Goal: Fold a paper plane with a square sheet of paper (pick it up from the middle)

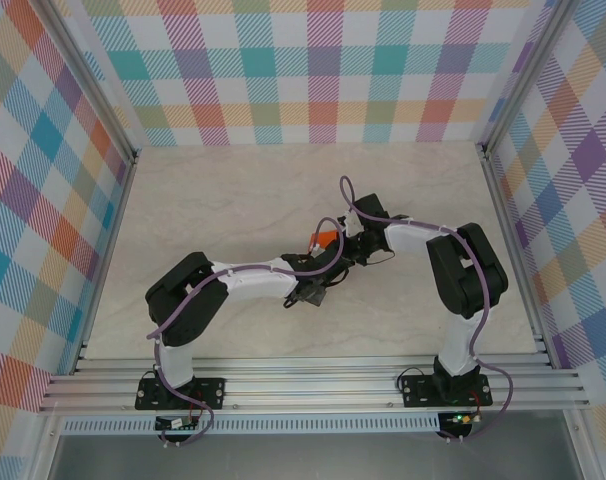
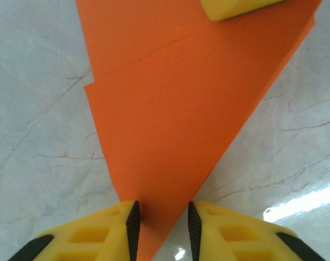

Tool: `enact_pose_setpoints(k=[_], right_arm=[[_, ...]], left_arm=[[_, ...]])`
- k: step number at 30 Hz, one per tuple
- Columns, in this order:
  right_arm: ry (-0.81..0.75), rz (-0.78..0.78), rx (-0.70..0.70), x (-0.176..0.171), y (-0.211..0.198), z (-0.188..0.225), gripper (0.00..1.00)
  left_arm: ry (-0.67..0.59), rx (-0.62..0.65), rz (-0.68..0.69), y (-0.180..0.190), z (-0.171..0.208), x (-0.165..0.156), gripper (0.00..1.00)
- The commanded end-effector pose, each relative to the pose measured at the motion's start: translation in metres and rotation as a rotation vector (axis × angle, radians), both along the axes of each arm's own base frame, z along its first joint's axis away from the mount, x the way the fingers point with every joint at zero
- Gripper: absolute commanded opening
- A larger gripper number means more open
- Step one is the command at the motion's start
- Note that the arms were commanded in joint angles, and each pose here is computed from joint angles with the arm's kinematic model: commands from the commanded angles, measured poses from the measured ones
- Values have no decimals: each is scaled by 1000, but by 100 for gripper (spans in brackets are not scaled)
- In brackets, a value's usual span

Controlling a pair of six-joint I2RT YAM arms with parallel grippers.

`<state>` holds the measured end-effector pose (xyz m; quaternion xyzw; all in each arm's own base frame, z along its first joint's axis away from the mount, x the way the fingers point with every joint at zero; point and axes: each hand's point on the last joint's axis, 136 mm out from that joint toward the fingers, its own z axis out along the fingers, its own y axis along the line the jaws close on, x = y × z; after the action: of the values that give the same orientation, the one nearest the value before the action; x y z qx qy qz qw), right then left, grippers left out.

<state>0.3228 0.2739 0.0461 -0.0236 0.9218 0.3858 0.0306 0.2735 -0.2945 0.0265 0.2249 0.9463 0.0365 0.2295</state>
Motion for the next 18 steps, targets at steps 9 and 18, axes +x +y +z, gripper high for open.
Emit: enact_pose_setpoints(k=[9,18], right_arm=[[-2,18,15,3,6,6,11],[1,20,16,3,7,7,11]], left_arm=[[-66,-7,3,-1,20,5,37],[-70,35,14,6,12,8,32]])
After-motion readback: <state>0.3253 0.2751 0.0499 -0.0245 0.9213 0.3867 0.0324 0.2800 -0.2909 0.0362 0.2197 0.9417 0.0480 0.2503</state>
